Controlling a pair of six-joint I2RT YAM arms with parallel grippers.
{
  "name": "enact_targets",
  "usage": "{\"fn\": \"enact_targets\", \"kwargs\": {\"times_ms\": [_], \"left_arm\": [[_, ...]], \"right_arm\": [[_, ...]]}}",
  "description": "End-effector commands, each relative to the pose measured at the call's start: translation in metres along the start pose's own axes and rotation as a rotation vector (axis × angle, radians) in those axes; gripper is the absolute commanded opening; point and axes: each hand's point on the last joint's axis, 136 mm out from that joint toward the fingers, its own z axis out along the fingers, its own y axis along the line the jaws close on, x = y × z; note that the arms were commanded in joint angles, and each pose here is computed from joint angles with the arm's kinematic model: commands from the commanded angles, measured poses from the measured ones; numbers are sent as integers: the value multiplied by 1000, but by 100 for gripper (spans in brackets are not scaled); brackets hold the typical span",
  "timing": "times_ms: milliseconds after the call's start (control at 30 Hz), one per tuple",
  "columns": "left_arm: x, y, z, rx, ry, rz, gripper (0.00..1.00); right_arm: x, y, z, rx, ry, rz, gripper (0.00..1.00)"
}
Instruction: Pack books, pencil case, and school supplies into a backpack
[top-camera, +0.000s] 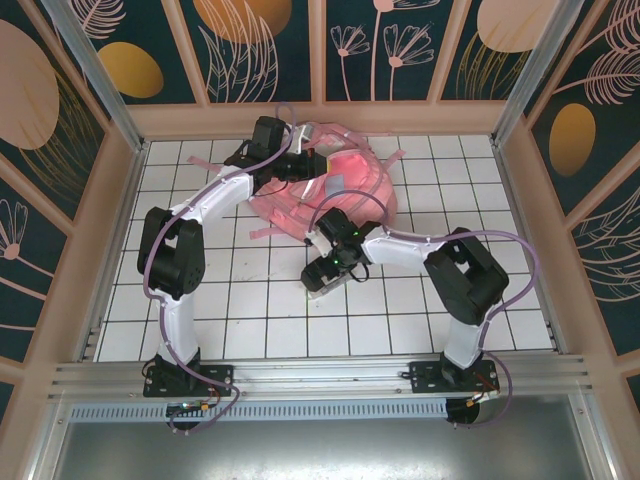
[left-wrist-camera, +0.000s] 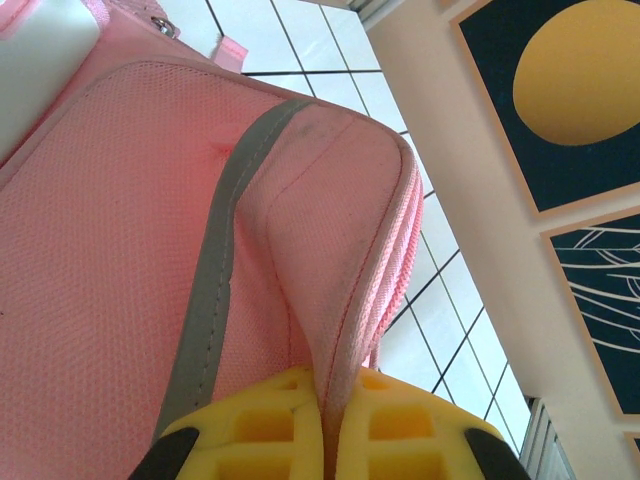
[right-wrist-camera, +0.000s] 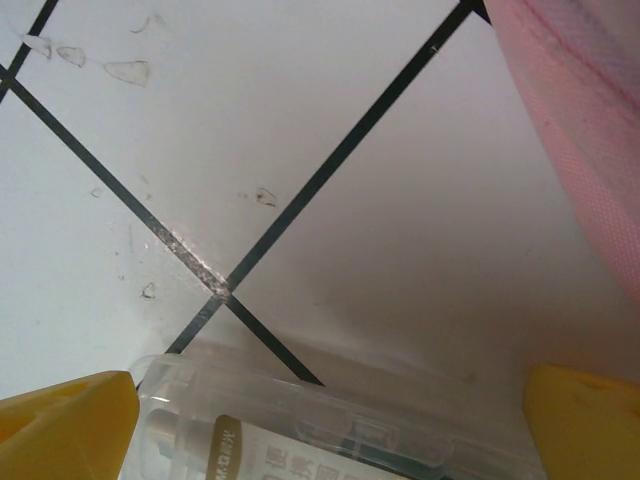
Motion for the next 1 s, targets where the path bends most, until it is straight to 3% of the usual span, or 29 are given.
{"fn": "enact_targets", "kwargs": {"times_ms": [0, 400, 533, 767, 967], "left_arm": [[-32, -33, -28, 58, -92, 76, 0], [-33, -35, -28, 72, -95, 67, 0], [-33, -36, -29, 74, -96, 69, 0], [-29, -38, -31, 80, -92, 64, 0], [-28, -36, -32, 72, -95, 65, 0]], "right_arm": [[11, 7, -3, -46, 4, 37, 99], [68, 39, -31, -67, 48, 112, 99], [66, 32, -23, 20, 26, 101, 98], [48, 2, -16, 300, -13, -19, 89], [56, 15, 4, 328, 15, -113, 86]]}}
